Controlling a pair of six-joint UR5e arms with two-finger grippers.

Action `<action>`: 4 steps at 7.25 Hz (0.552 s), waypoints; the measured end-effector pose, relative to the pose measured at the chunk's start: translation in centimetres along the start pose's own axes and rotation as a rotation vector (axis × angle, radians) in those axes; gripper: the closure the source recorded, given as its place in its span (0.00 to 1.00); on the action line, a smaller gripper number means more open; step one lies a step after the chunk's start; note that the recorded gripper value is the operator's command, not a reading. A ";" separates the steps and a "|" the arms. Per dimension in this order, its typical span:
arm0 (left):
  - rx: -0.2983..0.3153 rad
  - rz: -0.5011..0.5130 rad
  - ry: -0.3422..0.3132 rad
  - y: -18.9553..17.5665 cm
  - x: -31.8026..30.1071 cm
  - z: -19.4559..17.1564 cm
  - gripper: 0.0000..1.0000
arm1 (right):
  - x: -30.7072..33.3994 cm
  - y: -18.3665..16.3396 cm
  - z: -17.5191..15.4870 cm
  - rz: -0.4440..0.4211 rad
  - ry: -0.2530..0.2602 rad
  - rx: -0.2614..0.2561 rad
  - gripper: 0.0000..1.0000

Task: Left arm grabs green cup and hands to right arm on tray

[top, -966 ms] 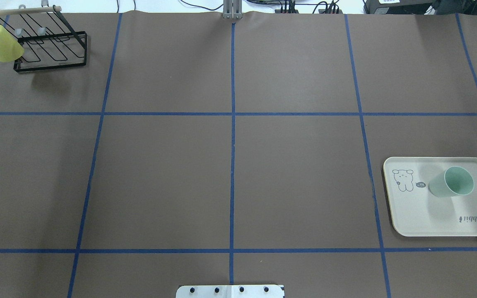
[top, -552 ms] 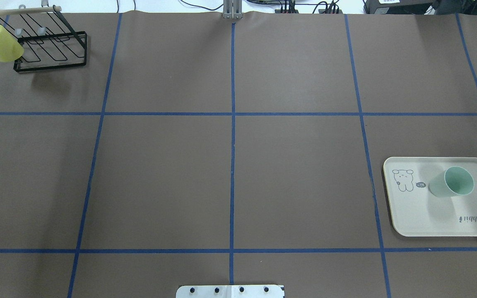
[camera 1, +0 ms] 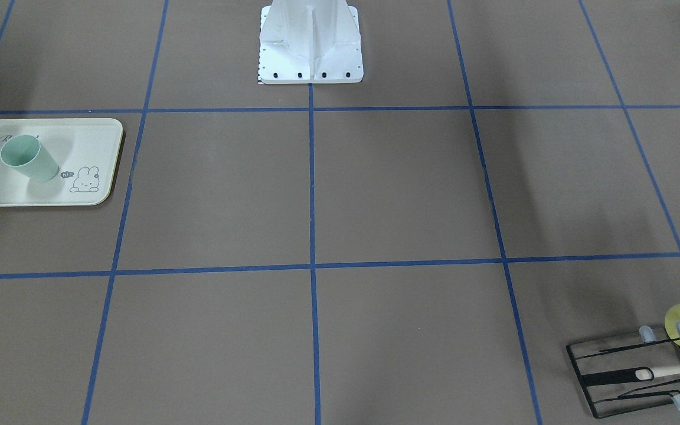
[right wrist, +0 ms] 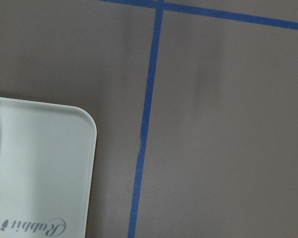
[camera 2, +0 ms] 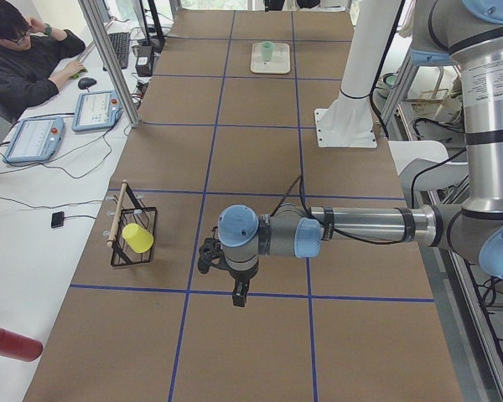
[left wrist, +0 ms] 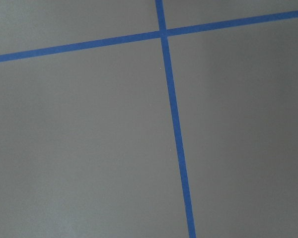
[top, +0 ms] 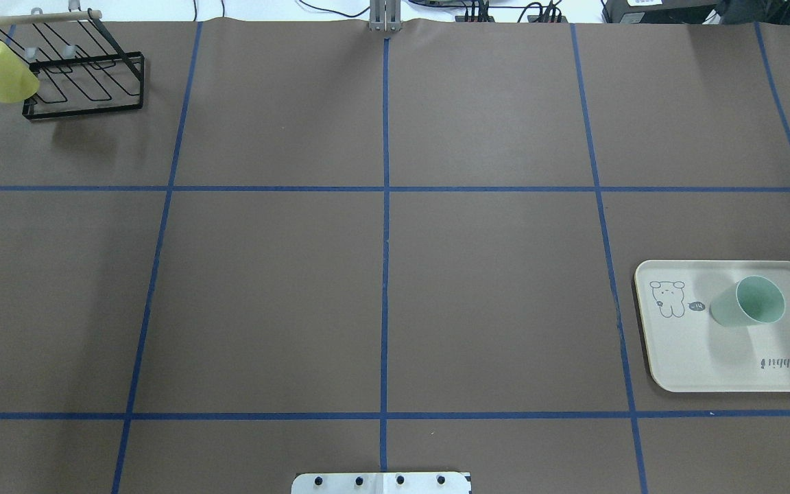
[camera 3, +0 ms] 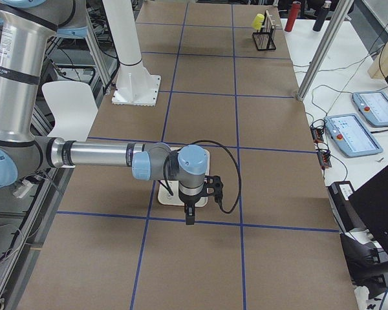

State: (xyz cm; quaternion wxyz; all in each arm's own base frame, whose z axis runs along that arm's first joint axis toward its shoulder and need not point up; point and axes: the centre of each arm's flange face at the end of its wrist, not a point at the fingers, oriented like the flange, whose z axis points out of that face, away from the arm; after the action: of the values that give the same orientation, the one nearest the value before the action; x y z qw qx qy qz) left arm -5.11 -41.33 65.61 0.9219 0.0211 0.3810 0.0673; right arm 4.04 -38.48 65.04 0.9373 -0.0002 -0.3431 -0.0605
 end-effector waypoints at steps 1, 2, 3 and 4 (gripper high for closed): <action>-0.001 -0.002 0.000 0.1 -0.1 0.1 0.00 | 0.0 0.0 0.1 -0.002 -0.004 0.001 0.00; -0.002 -0.003 0.000 0.2 -0.1 0.1 0.00 | -0.1 -0.1 0.1 -0.003 -0.012 0.003 0.00; -0.004 -0.005 0.000 0.3 -0.1 0.1 0.00 | -0.1 -0.1 0.1 -0.004 -0.020 0.004 0.00; -0.006 -0.006 -0.001 0.4 -0.2 0.2 0.00 | -0.2 -0.1 0.1 -0.006 -0.026 0.005 0.00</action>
State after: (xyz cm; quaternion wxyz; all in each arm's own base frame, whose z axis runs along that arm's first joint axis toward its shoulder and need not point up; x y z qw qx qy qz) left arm -5.14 -40.98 65.92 0.9223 0.0172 0.3806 0.0654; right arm 3.80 -38.55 64.99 0.9327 0.0026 -0.3553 -0.0625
